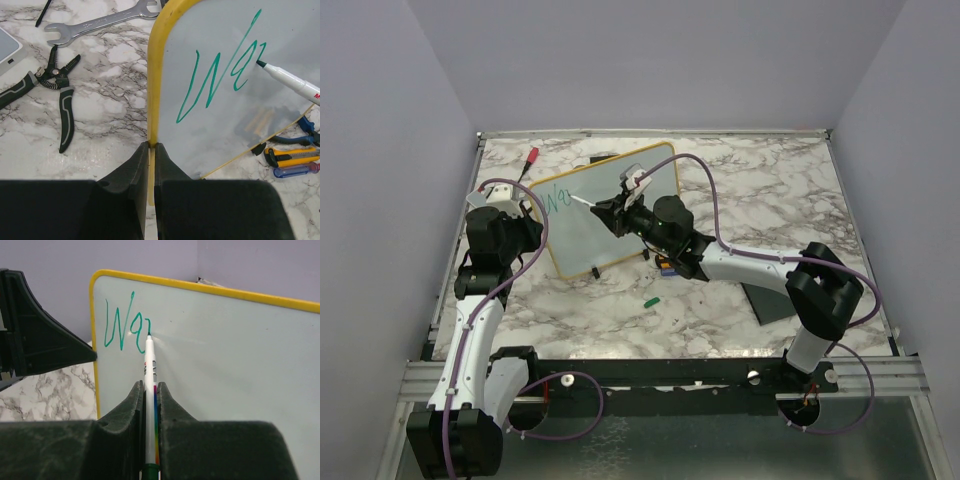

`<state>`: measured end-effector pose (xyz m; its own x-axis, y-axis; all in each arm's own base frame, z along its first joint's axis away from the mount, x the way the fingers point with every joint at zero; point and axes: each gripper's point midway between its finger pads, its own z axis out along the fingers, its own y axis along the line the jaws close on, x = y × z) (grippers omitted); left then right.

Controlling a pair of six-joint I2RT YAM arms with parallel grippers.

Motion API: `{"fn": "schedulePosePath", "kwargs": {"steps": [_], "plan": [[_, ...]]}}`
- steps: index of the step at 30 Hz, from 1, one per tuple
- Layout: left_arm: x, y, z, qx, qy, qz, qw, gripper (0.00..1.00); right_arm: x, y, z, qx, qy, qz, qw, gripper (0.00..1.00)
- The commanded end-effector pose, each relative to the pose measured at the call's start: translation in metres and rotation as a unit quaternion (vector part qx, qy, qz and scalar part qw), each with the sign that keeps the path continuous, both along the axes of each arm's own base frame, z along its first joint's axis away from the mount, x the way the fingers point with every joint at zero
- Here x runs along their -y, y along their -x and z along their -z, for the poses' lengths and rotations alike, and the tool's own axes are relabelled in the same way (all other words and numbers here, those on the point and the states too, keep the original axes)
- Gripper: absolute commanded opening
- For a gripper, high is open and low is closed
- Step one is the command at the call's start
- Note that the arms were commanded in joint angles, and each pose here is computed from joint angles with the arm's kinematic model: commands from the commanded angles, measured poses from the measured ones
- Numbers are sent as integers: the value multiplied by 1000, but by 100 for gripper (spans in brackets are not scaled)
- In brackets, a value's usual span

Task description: Write a sentence on the whiteboard

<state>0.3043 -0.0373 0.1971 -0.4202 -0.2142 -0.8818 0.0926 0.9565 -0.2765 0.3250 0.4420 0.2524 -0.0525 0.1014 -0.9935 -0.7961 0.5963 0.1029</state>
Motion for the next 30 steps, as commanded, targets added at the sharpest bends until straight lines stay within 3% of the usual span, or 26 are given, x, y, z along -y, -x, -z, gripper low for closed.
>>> {"fn": "schedulePosePath", "kwargs": {"steps": [1, 19, 30], "plan": [[8, 1, -5, 5, 9, 18, 1000, 8, 11, -5, 14, -12, 15, 22, 1000, 1], [7, 1, -5, 6, 9, 18, 1000, 8, 14, 1, 39, -34, 34, 16, 999, 1], [8, 1, -5, 6, 9, 18, 1000, 8, 13, -7, 9, -12, 0, 30, 999, 1]]}}
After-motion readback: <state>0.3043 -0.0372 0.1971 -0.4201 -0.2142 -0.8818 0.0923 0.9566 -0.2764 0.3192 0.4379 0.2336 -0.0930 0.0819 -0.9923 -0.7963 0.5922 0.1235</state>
